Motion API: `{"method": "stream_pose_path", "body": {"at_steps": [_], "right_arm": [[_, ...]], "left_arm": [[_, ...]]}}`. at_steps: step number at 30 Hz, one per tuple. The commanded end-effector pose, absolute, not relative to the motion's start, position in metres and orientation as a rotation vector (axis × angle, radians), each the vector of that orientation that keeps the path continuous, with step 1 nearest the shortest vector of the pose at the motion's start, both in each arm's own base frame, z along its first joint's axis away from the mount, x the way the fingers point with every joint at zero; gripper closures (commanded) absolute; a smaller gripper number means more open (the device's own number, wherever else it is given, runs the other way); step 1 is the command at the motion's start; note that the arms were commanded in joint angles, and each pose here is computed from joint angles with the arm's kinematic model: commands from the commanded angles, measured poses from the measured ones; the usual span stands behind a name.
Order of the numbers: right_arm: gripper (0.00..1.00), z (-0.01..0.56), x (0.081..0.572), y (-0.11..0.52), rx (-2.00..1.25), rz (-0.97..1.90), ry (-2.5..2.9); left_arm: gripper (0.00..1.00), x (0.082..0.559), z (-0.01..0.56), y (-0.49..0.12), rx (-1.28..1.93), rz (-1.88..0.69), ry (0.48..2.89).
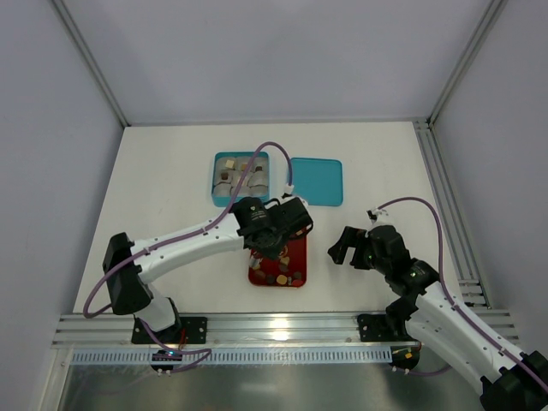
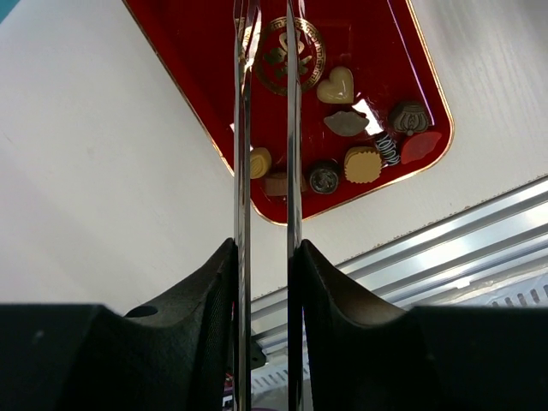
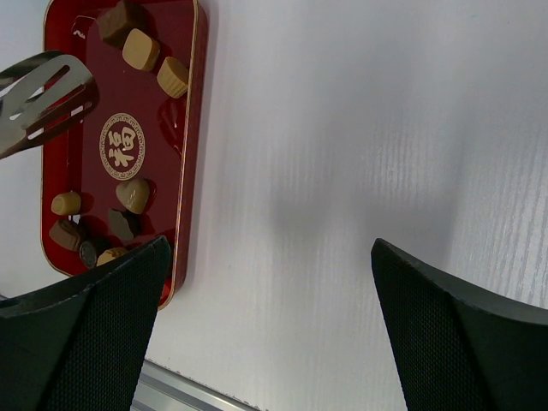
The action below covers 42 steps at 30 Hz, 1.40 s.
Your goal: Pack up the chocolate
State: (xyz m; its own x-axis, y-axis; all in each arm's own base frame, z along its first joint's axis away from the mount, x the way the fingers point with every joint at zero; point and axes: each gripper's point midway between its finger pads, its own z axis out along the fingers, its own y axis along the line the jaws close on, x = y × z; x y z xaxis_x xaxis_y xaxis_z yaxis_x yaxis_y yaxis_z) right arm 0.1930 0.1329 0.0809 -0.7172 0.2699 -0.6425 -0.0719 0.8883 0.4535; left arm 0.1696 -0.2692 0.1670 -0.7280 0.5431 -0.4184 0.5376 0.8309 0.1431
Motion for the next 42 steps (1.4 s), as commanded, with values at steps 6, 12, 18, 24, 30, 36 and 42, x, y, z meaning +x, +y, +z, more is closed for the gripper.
{"method": "stream_pose_path", "body": {"at_steps": [6,12,18,24,30,36,42], "right_arm": [[0.00,0.092,0.199,0.137,0.135,0.609,2.260],[0.00,0.090,0.198,0.137,0.138,0.612,2.261],[0.00,0.090,0.198,0.137,0.133,0.612,2.261],[0.00,0.092,0.198,0.137,0.134,0.619,2.251],[0.00,0.091,0.198,0.136,0.130,0.615,2.249],[0.00,0.092,0.198,0.136,0.131,0.618,2.246],[0.00,0.091,0.198,0.137,0.128,0.616,2.246]], "left_arm": [[0.61,0.174,0.178,-0.298,0.775,-0.128,2.535],[0.60,0.177,0.180,-0.310,0.741,-0.159,2.536],[0.59,0.184,0.174,-0.318,0.692,-0.133,2.550],[0.59,0.188,0.166,-0.319,0.651,-0.090,2.563],[0.59,0.190,0.160,-0.323,0.639,-0.083,2.570],[0.60,0.191,0.160,-0.326,0.627,-0.092,2.566],[0.59,0.191,0.163,-0.328,0.620,-0.114,2.562]]}}
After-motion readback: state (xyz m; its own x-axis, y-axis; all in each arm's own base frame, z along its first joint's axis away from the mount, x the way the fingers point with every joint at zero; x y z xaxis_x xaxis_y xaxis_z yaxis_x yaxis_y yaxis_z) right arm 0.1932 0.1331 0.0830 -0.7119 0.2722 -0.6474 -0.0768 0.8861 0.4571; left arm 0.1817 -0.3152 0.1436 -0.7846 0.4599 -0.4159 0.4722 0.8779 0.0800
